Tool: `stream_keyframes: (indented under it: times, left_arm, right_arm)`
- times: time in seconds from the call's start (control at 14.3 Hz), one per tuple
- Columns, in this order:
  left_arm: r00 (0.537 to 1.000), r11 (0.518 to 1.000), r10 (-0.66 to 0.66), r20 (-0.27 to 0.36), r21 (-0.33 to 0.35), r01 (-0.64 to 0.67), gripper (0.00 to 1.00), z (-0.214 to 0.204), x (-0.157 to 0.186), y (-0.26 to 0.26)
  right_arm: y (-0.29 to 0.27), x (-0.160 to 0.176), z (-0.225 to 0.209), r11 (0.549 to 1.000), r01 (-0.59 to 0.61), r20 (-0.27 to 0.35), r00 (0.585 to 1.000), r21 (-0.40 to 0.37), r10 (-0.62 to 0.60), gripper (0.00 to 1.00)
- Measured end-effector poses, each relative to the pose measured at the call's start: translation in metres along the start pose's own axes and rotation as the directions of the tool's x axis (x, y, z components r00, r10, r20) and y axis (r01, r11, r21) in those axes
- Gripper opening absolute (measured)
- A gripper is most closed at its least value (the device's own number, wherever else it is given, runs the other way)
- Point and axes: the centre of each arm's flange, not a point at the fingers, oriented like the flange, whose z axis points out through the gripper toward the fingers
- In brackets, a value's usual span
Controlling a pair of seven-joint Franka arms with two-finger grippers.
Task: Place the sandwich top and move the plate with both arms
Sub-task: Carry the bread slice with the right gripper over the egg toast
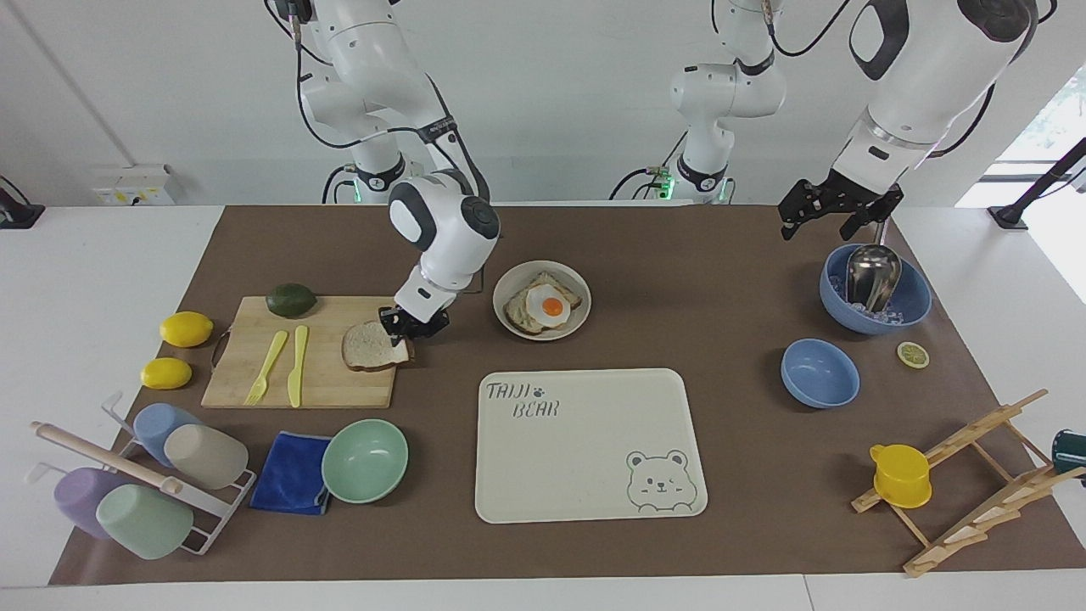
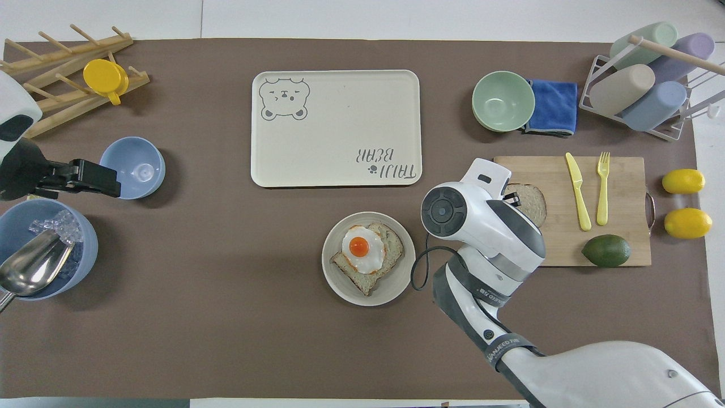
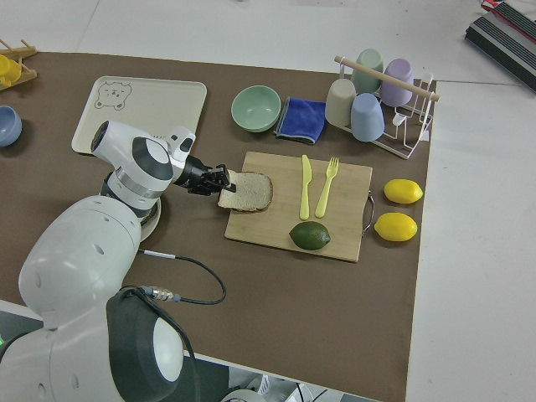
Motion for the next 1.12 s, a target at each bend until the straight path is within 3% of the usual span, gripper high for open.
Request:
stream_keyframes:
  times: [0.35, 0.63, 0.84, 1.12]
  left_arm:
    - [1.000, 1.000, 0.000, 0.000, 0.000, 0.000, 1.00, 0.000, 0.000, 0.000]
    - [1.000, 1.000, 0.000, 0.000, 0.000, 0.000, 1.00, 0.000, 0.000, 0.000]
    - [1.000, 1.000, 0.000, 0.000, 0.000, 0.000, 1.00, 0.000, 0.000, 0.000]
    - [1.000, 1.000, 0.000, 0.000, 0.000, 0.000, 1.00, 0.000, 0.000, 0.000]
  right_arm:
    - [-0.010, 0.004, -0.119, 0.999, 0.048, 0.027, 0.998, 0.003, -0.048, 0.11]
    - [-0.070, -0.020, -0.212, 0.993, 0.120, -0.057, 0.991, 0.006, -0.119, 0.11]
    - [-0.126, -0.045, -0.239, 0.992, 0.092, -0.090, 0.992, 0.082, -0.085, 0.11]
    - [-0.144, -0.042, -0.220, 0.991, 0.017, -0.075, 0.997, 0.135, -0.007, 0.11]
